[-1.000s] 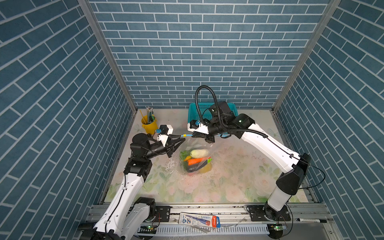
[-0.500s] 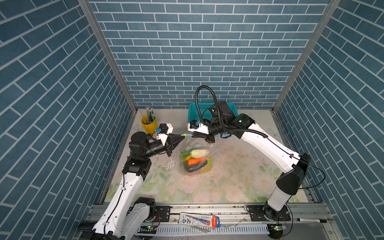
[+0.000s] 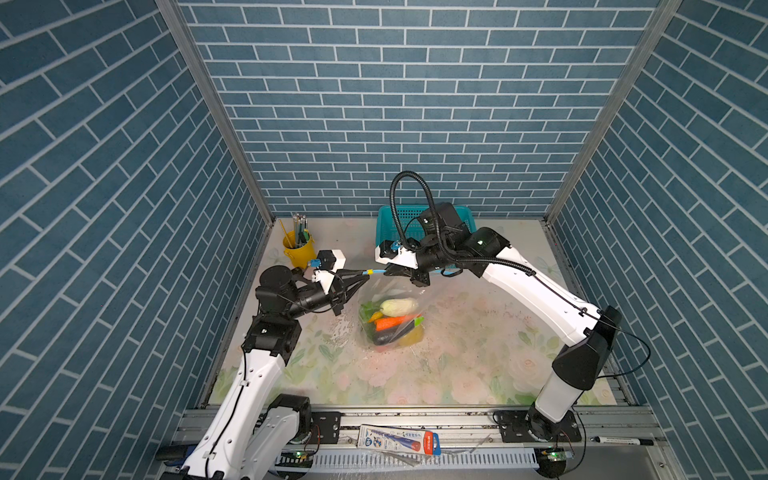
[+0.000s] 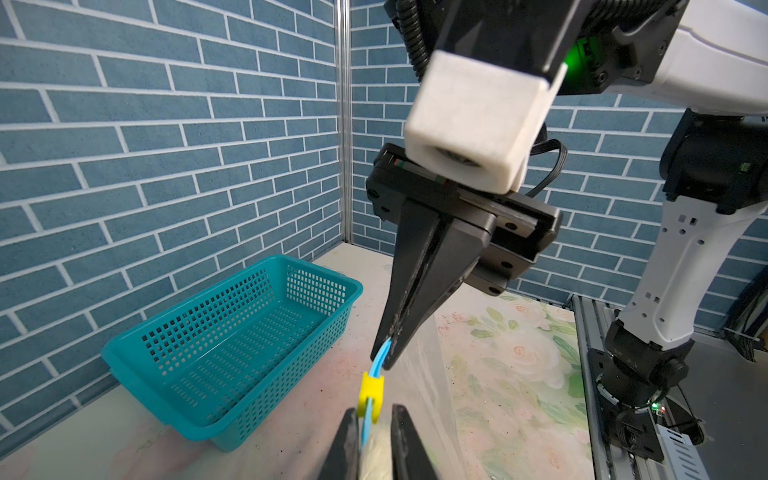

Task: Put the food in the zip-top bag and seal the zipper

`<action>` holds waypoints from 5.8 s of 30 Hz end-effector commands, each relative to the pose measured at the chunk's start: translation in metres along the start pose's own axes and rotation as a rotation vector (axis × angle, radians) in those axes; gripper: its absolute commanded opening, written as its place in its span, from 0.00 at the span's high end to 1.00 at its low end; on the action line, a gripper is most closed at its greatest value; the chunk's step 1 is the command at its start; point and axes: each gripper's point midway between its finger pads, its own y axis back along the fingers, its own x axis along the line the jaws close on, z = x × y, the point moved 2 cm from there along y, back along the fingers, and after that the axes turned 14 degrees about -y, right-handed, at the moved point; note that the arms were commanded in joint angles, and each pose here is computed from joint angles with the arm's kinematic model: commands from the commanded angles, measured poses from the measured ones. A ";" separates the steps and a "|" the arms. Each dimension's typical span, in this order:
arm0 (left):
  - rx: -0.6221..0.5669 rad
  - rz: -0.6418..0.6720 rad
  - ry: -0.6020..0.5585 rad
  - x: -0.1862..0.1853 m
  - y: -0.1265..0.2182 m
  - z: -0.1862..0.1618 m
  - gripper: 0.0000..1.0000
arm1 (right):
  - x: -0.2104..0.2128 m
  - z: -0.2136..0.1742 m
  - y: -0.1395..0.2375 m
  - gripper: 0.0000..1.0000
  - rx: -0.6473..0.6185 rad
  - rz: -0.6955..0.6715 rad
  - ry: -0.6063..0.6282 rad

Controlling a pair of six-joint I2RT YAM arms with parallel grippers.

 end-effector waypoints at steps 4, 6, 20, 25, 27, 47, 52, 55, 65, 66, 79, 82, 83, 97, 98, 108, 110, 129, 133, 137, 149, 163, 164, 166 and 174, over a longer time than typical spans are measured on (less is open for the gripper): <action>-0.012 -0.025 -0.030 -0.005 0.001 0.008 0.89 | 0.004 0.013 0.012 1.00 -0.023 -0.005 0.041; -0.015 -0.026 -0.026 -0.004 0.001 0.009 0.96 | 0.005 0.013 0.013 1.00 -0.026 -0.003 0.041; -0.029 -0.025 -0.039 -0.001 -0.001 0.012 1.00 | 0.024 0.028 0.019 0.79 -0.112 0.109 0.042; -0.043 -0.032 -0.047 -0.002 -0.001 0.014 1.00 | 0.028 0.040 0.019 0.67 -0.164 0.158 0.034; -0.045 -0.034 -0.048 -0.002 -0.001 0.014 1.00 | 0.028 0.044 0.017 0.65 -0.171 0.171 0.028; -0.051 -0.026 -0.057 -0.003 0.000 0.016 1.00 | 0.026 0.052 -0.001 0.80 -0.152 0.249 0.005; -0.049 -0.020 -0.056 -0.002 0.000 0.015 1.00 | 0.026 0.051 0.000 0.91 -0.147 0.246 0.004; -0.046 -0.007 -0.053 -0.001 0.001 0.014 1.00 | 0.026 0.051 0.001 0.92 -0.145 0.242 0.005; -0.039 0.048 -0.050 0.004 0.003 0.014 1.00 | 0.022 0.049 0.003 0.96 -0.123 0.198 0.004; -0.038 0.052 -0.051 0.005 0.003 0.014 1.00 | 0.021 0.048 0.003 0.96 -0.119 0.192 0.001; -0.017 0.128 -0.054 0.010 0.008 0.006 1.00 | 0.009 0.041 0.007 0.97 -0.081 0.118 -0.006; -0.011 0.136 -0.059 0.010 0.009 0.005 1.00 | 0.006 0.039 0.010 0.97 -0.073 0.099 -0.009; -0.009 0.138 -0.063 0.010 0.009 0.005 1.00 | 0.005 0.038 0.011 0.97 -0.068 0.092 -0.010; 0.004 0.055 -0.054 0.005 0.003 0.006 1.00 | 0.004 0.032 0.020 0.96 -0.068 0.099 -0.021; 0.005 0.045 -0.048 0.005 0.002 0.006 1.00 | 0.005 0.032 0.019 0.96 -0.067 0.106 -0.023; -0.014 0.019 -0.060 0.003 -0.004 0.010 0.70 | 0.006 0.035 0.017 0.96 -0.071 0.126 -0.026; -0.013 0.013 -0.057 0.004 -0.006 0.009 0.68 | 0.006 0.035 0.016 0.96 -0.070 0.132 -0.027; -0.031 -0.033 -0.068 0.001 -0.014 0.014 0.93 | 0.008 0.037 0.016 0.96 -0.069 0.137 -0.028; -0.032 -0.037 -0.068 0.001 -0.015 0.015 1.00 | 0.009 0.037 0.017 0.96 -0.068 0.136 -0.026; -0.032 -0.038 -0.073 -0.001 -0.014 0.015 1.00 | 0.009 0.036 0.017 0.94 -0.060 0.127 -0.032; -0.033 -0.020 -0.092 0.000 -0.012 0.017 1.00 | 0.008 0.030 0.015 0.75 -0.032 0.123 -0.040; -0.029 -0.014 -0.090 0.000 -0.011 0.015 1.00 | 0.009 0.028 0.015 0.94 -0.025 0.127 -0.037; -0.030 -0.013 -0.092 0.000 -0.011 0.016 1.00 | 0.009 0.028 0.015 0.95 -0.027 0.127 -0.035; -0.028 -0.009 -0.092 0.001 -0.011 0.016 1.00 | 0.009 0.029 0.015 0.95 -0.027 0.126 -0.035; -0.011 0.023 -0.107 0.002 -0.008 0.015 1.00 | 0.008 0.029 0.018 0.96 -0.021 0.110 -0.031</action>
